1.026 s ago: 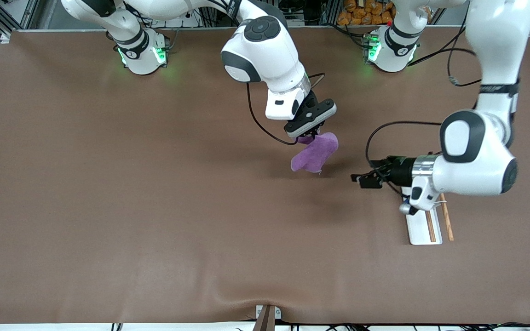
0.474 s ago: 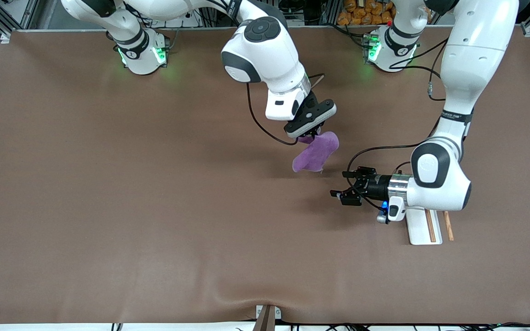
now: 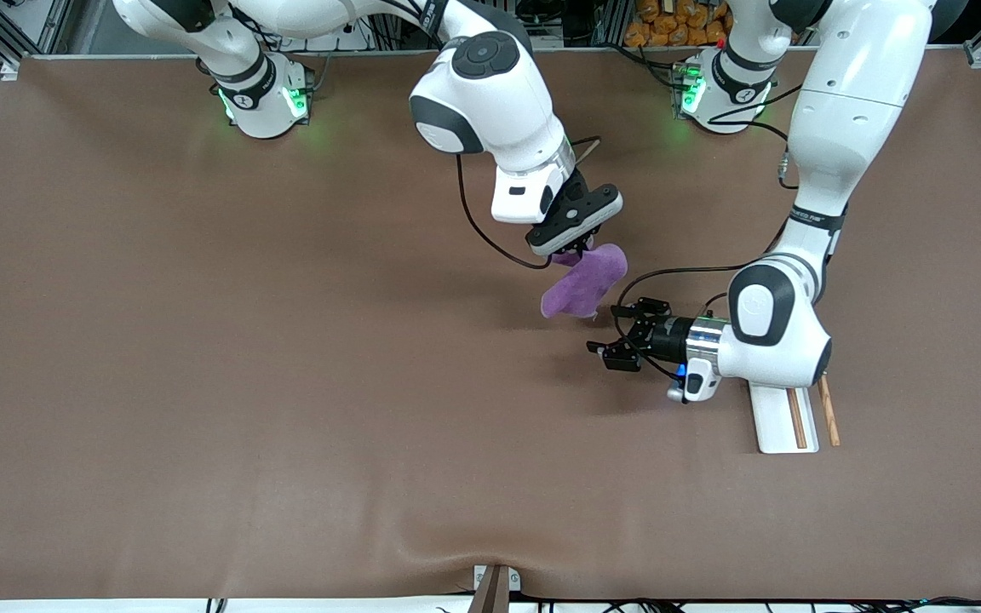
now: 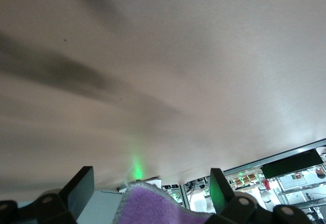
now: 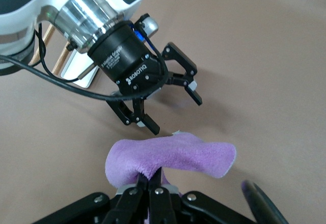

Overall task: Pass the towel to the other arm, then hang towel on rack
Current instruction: 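Grasp the hanging towel with the left gripper below the right gripper, then open the right gripper and withdraw while the left gripper carries the towel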

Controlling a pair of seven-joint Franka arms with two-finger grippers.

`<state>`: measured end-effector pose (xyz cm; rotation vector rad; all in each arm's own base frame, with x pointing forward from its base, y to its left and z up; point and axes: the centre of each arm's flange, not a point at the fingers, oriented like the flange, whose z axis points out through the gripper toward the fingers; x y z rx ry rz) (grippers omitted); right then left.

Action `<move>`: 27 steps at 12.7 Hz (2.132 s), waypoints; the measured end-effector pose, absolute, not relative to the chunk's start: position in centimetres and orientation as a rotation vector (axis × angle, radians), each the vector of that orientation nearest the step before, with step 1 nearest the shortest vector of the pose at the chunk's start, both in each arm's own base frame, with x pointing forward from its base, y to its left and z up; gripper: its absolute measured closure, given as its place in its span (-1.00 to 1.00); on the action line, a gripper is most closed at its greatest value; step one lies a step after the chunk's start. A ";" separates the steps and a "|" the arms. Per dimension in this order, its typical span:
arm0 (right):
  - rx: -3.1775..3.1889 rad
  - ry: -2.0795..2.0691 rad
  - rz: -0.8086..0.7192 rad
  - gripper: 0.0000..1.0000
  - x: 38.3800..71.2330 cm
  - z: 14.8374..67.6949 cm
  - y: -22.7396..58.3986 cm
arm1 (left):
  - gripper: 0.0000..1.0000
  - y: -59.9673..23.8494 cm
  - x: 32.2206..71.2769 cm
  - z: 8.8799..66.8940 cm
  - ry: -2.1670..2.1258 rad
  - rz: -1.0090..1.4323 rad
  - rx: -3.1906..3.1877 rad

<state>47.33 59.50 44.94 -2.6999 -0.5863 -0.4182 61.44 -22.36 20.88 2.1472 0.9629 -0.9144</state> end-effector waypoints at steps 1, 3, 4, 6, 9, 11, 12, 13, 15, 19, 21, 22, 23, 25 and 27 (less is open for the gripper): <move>-2.700 -0.586 -0.418 0.96 47.3 44.9 59.5 | -1.00 -22.3 61.2 20.5 0.970 -0.918 2.148; -2.700 -0.586 -0.418 0.96 47.3 44.9 59.5 | -1.00 -22.6 60.7 20.1 0.981 -0.930 2.151; -2.700 -0.586 -0.418 0.96 47.3 44.9 59.5 | -0.99 -22.9 60.5 20.2 0.993 -0.938 2.151; -2.700 -0.586 -0.418 0.96 47.3 44.9 59.5 | -0.88 -23.2 60.5 21.1 1.026 -0.945 2.144; -2.700 -0.586 -0.418 0.96 47.3 44.9 59.5 | -0.64 -23.4 60.5 22.1 1.056 -0.947 2.135; -2.700 -0.586 -0.418 0.96 47.3 44.9 59.5 | -0.59 -23.5 60.3 22.0 1.068 -0.957 2.133; -2.700 -0.586 -0.418 0.96 47.3 44.9 59.5 | -0.59 -23.6 60.1 21.9 1.070 -0.962 2.134; -2.700 -0.586 -0.418 0.96 47.3 44.9 59.5 | -0.59 -23.7 59.9 21.7 1.070 -0.968 2.136; -2.700 -0.586 -0.418 0.96 47.3 44.9 59.5 | -0.59 -23.9 59.6 21.4 1.075 -0.977 2.138; -2.700 -0.586 -0.418 0.96 47.3 44.9 59.5 | -0.52 -23.9 59.5 21.4 1.139 -1.004 2.119; -2.700 -0.586 -0.418 0.96 47.3 44.9 59.5 | -0.13 -24.0 59.5 21.7 1.165 -1.011 2.111; -2.700 -0.586 -0.418 0.96 47.3 44.9 59.5 | -0.11 -24.0 59.5 21.8 1.170 -1.012 2.109; -2.700 -0.586 -0.418 0.96 47.3 44.9 59.5 | 0.09 -24.0 59.5 21.8 1.172 -1.013 2.108; -2.700 -0.586 -0.418 0.96 47.3 44.9 59.5 | 0.58 -24.1 59.6 21.8 1.172 -1.012 2.108; -2.700 -0.586 -0.418 0.96 47.3 44.9 59.5 | 0.80 -24.1 59.7 22.0 1.172 -1.008 2.107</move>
